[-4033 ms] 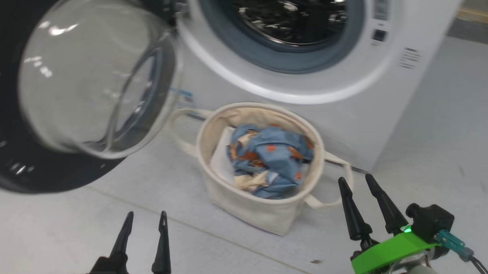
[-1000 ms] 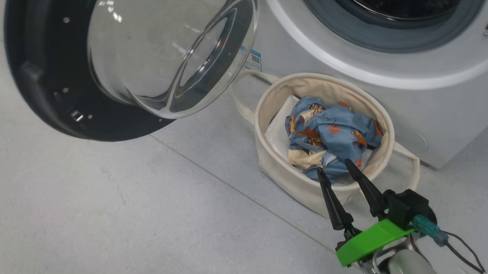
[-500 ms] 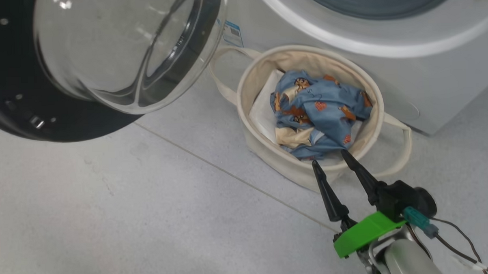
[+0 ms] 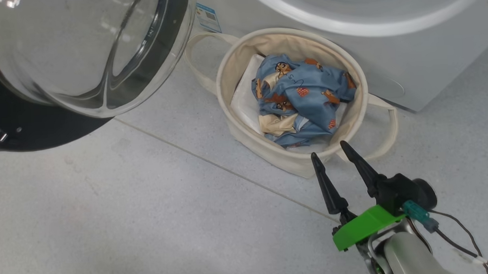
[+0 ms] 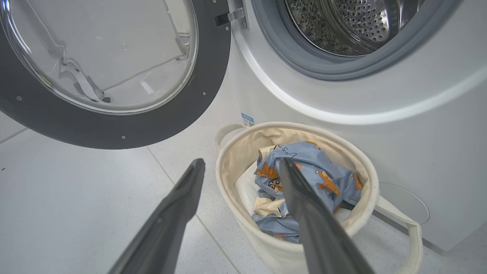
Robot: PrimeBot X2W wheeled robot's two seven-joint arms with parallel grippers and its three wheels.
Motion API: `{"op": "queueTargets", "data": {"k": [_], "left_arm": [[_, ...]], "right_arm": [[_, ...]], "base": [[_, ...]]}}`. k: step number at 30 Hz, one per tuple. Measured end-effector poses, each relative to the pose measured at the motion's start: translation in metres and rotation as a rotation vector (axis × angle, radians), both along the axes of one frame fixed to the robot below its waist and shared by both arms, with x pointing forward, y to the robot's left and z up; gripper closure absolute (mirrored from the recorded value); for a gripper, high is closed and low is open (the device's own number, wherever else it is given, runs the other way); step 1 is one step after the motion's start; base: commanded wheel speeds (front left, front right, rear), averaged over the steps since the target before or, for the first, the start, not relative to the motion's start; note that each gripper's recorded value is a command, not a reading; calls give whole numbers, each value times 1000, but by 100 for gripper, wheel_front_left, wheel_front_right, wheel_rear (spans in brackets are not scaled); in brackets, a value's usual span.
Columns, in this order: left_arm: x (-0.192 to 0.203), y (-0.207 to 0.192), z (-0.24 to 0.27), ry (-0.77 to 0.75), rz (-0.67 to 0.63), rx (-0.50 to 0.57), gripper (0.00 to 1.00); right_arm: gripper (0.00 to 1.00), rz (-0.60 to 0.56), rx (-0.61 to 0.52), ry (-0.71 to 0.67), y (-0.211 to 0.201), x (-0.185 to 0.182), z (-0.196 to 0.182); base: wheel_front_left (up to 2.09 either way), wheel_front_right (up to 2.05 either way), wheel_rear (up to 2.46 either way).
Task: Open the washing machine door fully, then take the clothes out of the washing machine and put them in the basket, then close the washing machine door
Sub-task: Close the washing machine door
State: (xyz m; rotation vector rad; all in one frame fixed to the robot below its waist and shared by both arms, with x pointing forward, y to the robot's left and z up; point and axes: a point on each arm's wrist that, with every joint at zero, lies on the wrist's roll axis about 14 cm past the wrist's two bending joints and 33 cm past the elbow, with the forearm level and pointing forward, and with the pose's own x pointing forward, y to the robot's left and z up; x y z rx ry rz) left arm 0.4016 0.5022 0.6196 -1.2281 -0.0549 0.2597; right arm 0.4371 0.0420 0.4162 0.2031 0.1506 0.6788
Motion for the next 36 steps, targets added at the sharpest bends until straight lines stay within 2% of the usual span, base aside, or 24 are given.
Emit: {"op": "queueTargets", "data": {"k": [7, 14, 27, 32, 36], "left_arm": [[21, -16, -22, 46, -72, -44, 100], [25, -28, -31, 75, -131, -66, 100], [31, -58, -42, 185, -277, 29, 100], [32, -85, -50, 211, -380, 53, 100], [30, -118, -58, 248, -501, 138, 100]], "right_arm": [[0, -7, 10, -14, -1, 8, 3], [0, -14, 7, -18, -3, 9, 4], [0, -7, 14, -28, -1, 8, 9], [0, -18, 26, -35, -3, 8, 17], [0, -51, 23, -48, -14, 12, 22]], "base": [[0, 0, 0], [0, 0, 0], [0, 0, 0], [0, 0, 0], [0, 0, 0]]}}
